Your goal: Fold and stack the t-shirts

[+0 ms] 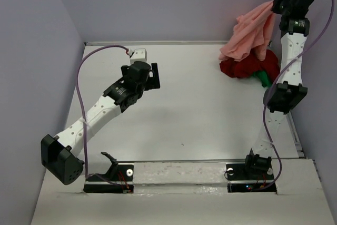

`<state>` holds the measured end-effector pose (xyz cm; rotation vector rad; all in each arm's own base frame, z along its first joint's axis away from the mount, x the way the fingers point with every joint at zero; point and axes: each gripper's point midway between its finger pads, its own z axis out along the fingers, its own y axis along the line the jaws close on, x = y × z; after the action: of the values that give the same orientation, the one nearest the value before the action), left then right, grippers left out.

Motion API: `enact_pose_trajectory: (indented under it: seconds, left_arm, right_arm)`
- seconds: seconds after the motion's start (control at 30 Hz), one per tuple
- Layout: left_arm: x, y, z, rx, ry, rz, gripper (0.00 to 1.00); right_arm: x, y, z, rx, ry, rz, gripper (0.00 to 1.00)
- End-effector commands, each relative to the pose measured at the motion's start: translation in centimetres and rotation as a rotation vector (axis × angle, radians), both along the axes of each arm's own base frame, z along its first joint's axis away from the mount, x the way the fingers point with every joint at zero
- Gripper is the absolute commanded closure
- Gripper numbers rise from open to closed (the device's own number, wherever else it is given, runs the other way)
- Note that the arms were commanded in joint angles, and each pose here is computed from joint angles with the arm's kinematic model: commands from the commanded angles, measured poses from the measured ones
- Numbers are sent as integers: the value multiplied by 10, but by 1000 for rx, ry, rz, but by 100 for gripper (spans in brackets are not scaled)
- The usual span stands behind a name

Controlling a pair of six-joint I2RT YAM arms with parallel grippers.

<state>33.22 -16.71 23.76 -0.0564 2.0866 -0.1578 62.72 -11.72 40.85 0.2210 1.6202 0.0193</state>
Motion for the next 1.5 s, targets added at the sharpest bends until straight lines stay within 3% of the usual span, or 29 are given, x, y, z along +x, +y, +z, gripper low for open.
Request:
enact_pose_trajectory:
  seconds: [0.0, 0.2, 0.4, 0.53, 0.73, 0.83, 1.03, 1.07, 1.13, 1.27, 1.4, 1.47]
  left_arm:
    - [1, -9, 5, -20, -23, 11, 1]
    - [-3, -22, -3, -19, -13, -6, 1]
    - [-8, -21, -5, -28, -15, -8, 1]
    - [-13, -17, -3, -38, -27, -4, 1]
    - [-18, -12, -2, -51, -36, 9, 1]
    - [-16, -2, 10, -48, -56, 75, 1]
    - [3, 40, 84, 63, -197, 289, 1]
    - [7, 45, 114, 38, -239, 328, 1]
    - [14, 48, 127, 83, -247, 344, 1]
    - [24, 60, 172, 47, -315, 365, 1]
    - [32, 67, 186, 51, -322, 379, 1]
    - [32, 70, 182, 56, -321, 384, 1]
  right_arm:
    - [-68, 43, 155, -64, -340, 108, 100]
    - [-92, 91, 174, -95, -346, 212, 100]
    - [-141, 125, 229, -269, -449, 128, 100]
    - [-182, 123, 256, -272, -497, 98, 100]
    - [-213, 150, 242, -255, -415, 103, 100]
    - [-205, 149, 222, -258, -358, 86, 100]
    - [-189, 129, 198, -316, -286, -27, 100]
    - [-187, 122, 196, -323, -280, -65, 100]
    - [-185, 116, 193, -341, -271, -100, 100]
    - [-180, 103, 199, -320, -288, -128, 100]
    - [-170, 152, 189, -180, -289, 107, 100]
    - [-164, 171, 180, -271, -261, 82, 100]
